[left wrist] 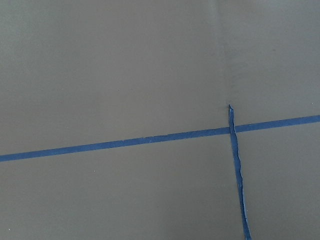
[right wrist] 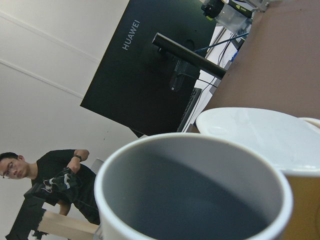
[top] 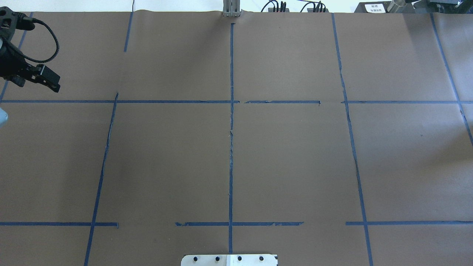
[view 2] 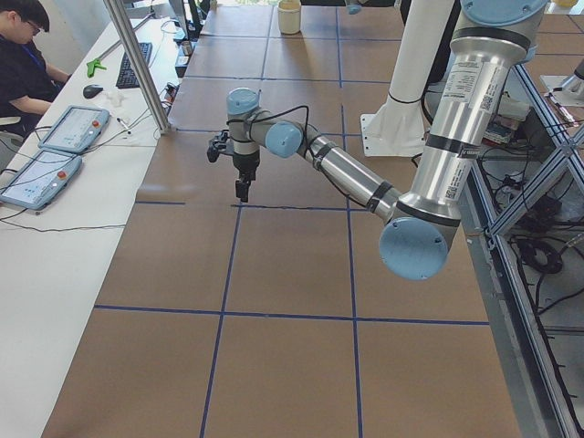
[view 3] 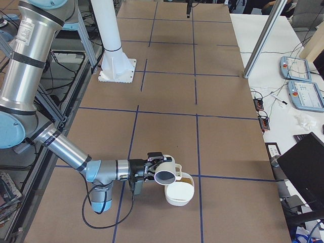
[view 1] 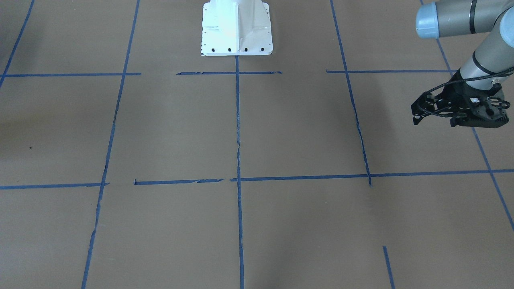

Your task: Left arm hands cup to right arm to dump lemon

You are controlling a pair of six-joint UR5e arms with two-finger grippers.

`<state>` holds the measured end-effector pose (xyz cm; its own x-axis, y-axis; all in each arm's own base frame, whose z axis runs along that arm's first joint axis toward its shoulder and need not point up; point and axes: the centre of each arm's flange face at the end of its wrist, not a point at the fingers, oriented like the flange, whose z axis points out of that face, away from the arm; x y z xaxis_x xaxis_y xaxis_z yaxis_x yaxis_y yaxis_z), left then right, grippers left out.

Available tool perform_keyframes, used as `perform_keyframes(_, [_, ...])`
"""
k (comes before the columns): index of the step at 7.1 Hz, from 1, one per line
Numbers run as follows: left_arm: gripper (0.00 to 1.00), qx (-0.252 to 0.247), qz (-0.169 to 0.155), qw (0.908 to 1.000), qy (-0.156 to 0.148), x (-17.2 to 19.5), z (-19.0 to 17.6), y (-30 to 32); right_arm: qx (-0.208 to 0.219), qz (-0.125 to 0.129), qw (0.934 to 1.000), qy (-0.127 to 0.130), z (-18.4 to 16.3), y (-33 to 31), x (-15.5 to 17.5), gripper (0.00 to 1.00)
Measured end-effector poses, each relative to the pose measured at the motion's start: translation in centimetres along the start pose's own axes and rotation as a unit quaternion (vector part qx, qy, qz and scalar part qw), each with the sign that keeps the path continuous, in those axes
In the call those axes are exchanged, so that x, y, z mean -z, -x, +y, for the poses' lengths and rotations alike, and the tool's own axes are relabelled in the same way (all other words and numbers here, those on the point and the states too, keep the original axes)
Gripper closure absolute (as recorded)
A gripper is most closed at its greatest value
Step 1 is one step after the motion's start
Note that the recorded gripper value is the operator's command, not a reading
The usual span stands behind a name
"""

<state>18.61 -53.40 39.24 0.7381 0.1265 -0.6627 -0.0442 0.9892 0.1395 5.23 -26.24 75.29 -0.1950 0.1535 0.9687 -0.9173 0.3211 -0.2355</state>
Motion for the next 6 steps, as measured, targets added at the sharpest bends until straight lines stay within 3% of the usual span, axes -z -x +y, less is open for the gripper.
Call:
perform_keyframes(1, [0.0, 0.0, 0.0, 1.0, 0.0, -0.03, 0.02, 0.03, 0.06, 0.015, 0.998, 0.005, 0.07, -0.47, 0.19, 1.0])
perform_keyframes(2, [0.0, 0.0, 0.0, 1.0, 0.0, -0.03, 0.05, 0.05, 0.127, 0.026, 0.9915, 0.011, 0.12, -0.72, 0.04, 1.0])
perform_keyframes(4, [0.0, 0.0, 0.0, 1.0, 0.0, 0.0, 0.14, 0.08, 0.262, 0.041, 0.964, 0.019, 0.12, -0.95, -0.51, 1.0])
perform_keyframes(6, [0.0, 0.001, 0.0, 1.0, 0.0, 0.0, 0.21, 0.15, 0.349, 0.052, 0.9353, 0.027, 0.12, -1.16, -0.8, 0.99])
